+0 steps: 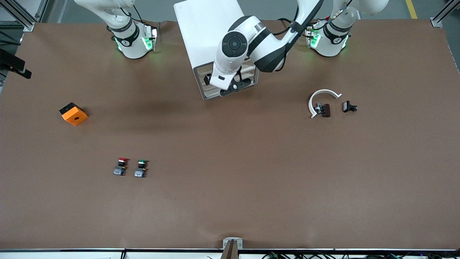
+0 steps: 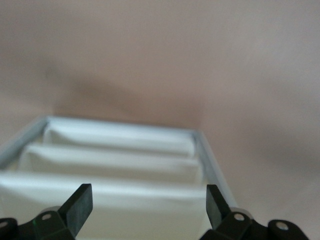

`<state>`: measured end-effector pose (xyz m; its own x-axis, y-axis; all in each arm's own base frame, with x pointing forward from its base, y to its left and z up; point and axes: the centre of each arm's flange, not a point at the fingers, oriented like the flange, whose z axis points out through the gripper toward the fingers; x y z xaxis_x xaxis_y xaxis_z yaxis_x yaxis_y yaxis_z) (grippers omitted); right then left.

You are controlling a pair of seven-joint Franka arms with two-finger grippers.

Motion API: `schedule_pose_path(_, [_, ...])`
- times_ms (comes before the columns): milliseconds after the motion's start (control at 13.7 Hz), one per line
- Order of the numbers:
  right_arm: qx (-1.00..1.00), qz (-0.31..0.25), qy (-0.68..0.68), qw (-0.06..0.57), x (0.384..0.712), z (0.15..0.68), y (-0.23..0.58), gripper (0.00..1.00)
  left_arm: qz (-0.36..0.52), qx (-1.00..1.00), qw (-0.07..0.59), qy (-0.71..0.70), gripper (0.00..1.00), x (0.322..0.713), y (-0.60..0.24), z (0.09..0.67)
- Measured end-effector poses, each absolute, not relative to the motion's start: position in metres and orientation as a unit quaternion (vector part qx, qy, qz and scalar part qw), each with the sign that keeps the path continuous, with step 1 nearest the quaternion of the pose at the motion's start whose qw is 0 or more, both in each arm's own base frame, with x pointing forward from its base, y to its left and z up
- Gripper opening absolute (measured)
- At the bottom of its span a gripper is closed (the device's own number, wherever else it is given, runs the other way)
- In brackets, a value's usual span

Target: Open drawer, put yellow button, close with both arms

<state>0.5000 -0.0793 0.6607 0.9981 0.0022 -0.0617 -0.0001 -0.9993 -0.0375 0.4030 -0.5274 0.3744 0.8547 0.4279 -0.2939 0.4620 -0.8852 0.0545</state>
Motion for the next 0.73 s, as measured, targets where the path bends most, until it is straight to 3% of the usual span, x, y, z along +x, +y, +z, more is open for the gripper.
schedule_pose_path(439, [-0.999, 0.027, -0.003, 0.019, 0.495, 0.662, -0.077, 1.00, -0.049, 0.958, 0.103, 0.261, 1.00, 0.534, -0.426, 0.439])
schedule_pose_path(732, [-0.999, 0.026, -0.004, 0.019, 0.494, 0.663, -0.078, 1.00, -0.030, 0.979, 0.055, 0.194, 1.00, 0.573, -0.332, 0.479])
